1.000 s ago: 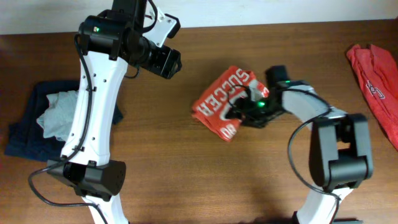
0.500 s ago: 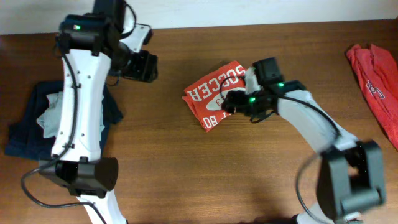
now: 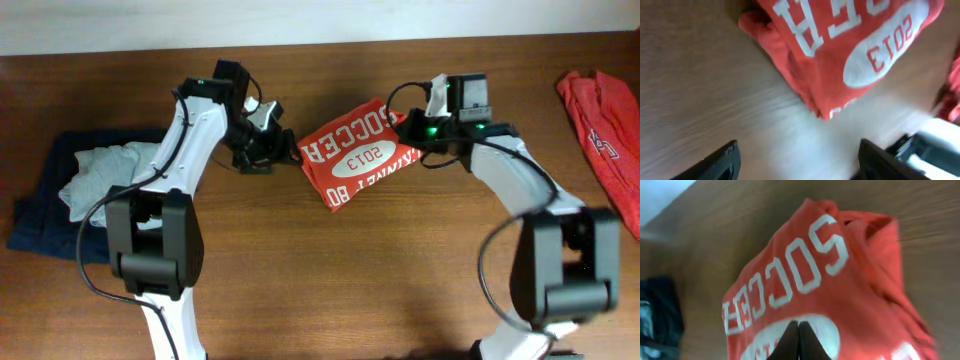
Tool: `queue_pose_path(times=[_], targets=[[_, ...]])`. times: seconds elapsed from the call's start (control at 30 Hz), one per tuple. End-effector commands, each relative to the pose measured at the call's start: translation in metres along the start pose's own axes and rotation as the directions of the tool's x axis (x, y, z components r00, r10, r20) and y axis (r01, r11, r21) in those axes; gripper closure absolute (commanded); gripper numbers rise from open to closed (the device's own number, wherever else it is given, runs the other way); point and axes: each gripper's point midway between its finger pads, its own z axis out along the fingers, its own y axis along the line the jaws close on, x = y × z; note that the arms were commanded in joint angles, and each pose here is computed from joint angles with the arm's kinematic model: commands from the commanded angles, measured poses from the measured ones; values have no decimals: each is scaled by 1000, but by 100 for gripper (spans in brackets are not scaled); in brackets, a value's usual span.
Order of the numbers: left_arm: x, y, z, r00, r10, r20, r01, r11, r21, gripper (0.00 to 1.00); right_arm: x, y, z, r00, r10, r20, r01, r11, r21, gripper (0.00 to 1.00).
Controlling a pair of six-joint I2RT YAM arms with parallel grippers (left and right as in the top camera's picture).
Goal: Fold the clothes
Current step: 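Grasp the folded shirt's left and right sides with both grippers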
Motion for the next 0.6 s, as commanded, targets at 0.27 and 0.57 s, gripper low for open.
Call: queue_pose_path(times=[0.27,0.57], targets=[[0,8,63,975,-217,49,209,969,134,24,46,-23,56,970,155,-189,-169,984,-60,96],[15,3,123,887,-455,76,433,879,198,1,51,-24,56,965,166,-205,-180,982,-49,96]])
